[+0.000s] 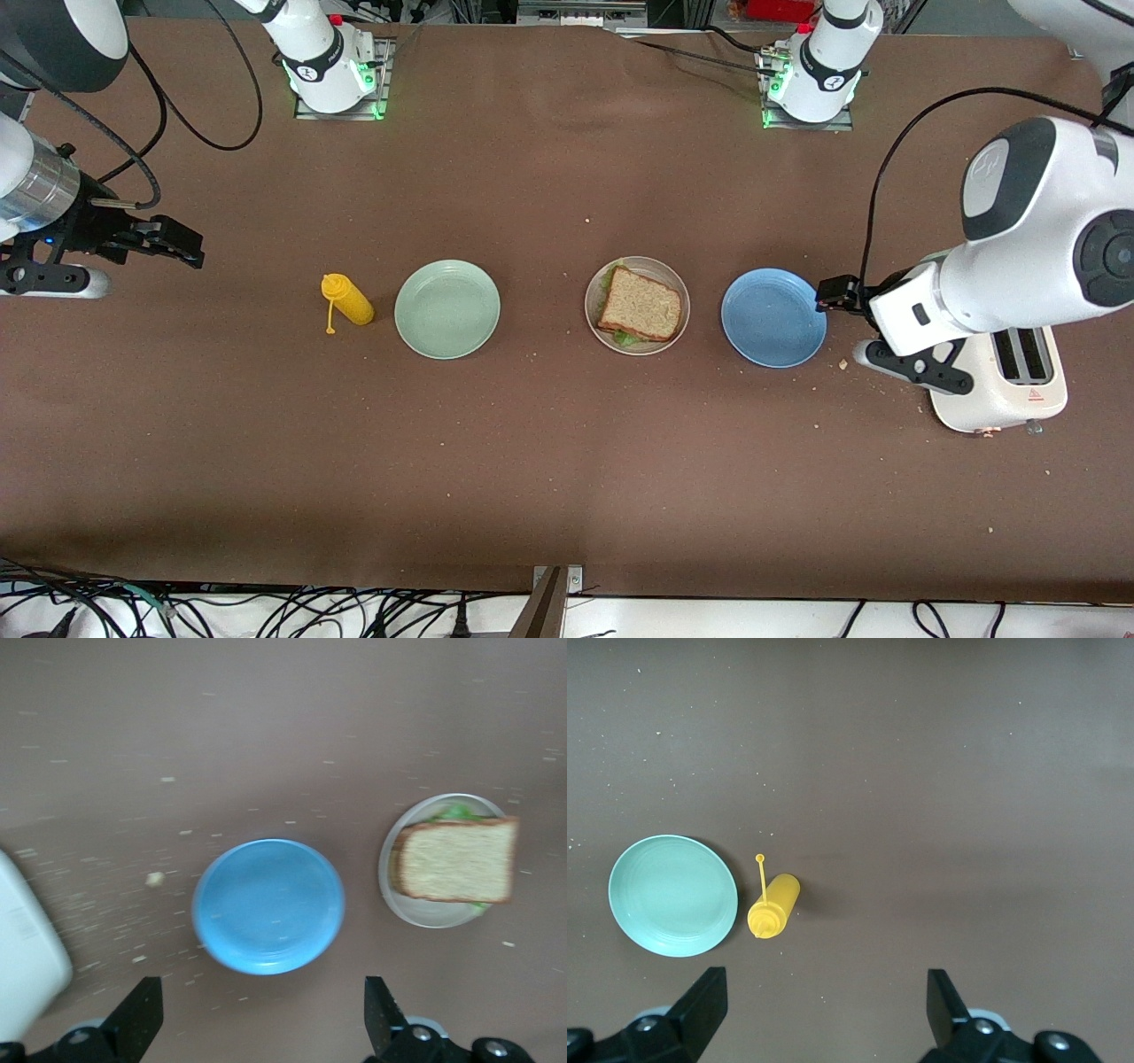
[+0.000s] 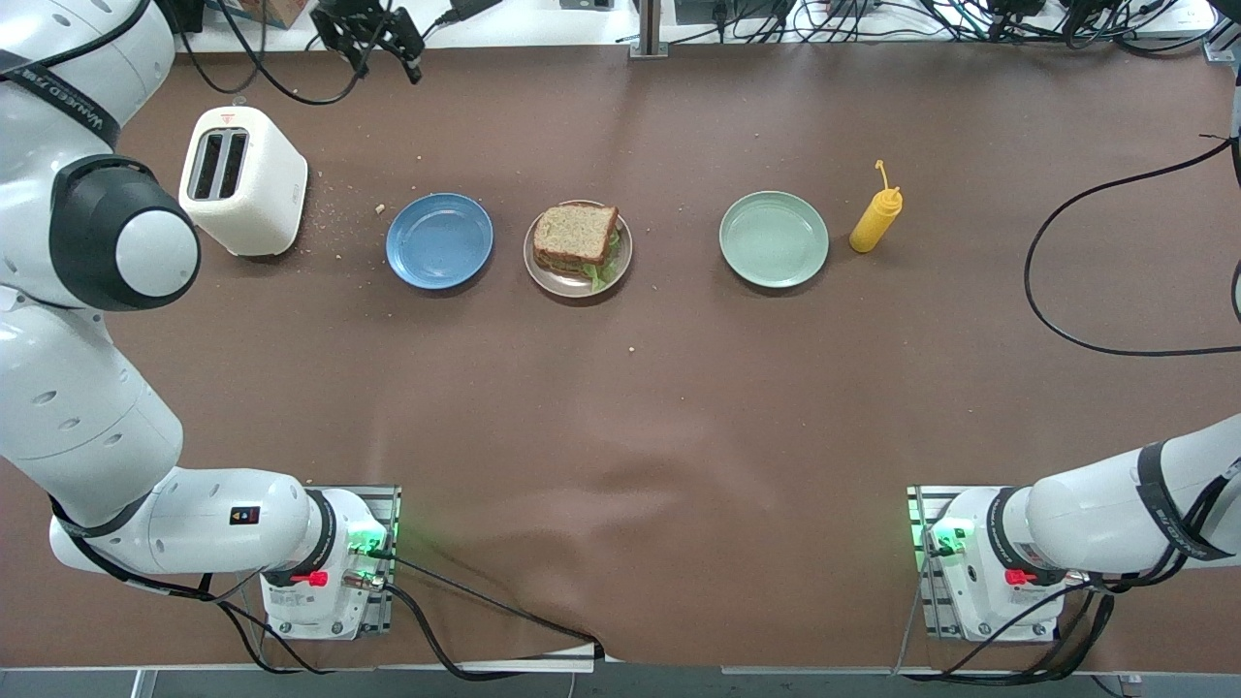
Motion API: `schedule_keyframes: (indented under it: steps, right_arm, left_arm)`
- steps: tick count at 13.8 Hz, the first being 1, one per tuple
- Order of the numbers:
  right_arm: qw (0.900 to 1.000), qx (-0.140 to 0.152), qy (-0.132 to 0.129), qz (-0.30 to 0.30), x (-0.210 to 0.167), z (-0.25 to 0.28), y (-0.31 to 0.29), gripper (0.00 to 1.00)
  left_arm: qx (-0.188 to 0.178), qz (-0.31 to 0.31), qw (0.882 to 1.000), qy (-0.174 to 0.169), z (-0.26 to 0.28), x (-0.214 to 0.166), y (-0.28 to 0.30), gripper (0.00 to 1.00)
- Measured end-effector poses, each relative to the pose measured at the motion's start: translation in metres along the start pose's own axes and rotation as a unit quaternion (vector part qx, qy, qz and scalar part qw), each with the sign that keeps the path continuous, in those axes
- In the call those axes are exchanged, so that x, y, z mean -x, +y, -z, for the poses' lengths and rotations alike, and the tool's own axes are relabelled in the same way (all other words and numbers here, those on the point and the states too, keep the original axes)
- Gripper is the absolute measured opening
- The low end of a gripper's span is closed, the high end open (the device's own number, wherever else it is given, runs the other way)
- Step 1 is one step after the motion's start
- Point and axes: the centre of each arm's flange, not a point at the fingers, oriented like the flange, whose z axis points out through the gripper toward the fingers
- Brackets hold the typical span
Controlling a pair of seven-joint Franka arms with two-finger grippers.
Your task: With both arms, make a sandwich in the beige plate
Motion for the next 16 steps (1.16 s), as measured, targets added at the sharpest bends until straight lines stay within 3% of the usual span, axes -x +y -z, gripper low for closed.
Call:
schedule_keyframes:
  steps: [2,7,11,16]
  right_arm:
    - [1.000,0.000,0.000,0.000,0.000,0.000,0.000,1.00]
    - [1.000,0.000,0.000,0.000,0.000,0.000,0.000,1.00]
    - [1.000,0.000,0.000,-0.002,0.000,0.000,0.002,1.00]
    - [1.000,0.000,0.001,-0.001,0.000,0.001,0.002,1.00]
  left_arm:
    - [-0.039,0.027,0.999,0.017,0.022,0.009,0.010,1.00]
    - [-0.052,0.077,0.995,0.045,0.065,0.051,-0.006,1.00]
    - [-0.014,0.106,0.993,0.056,0.079,0.089,-0.022,1.00]
    - [-0.009,0.113,0.993,0.043,0.073,0.094,-0.028,1.00]
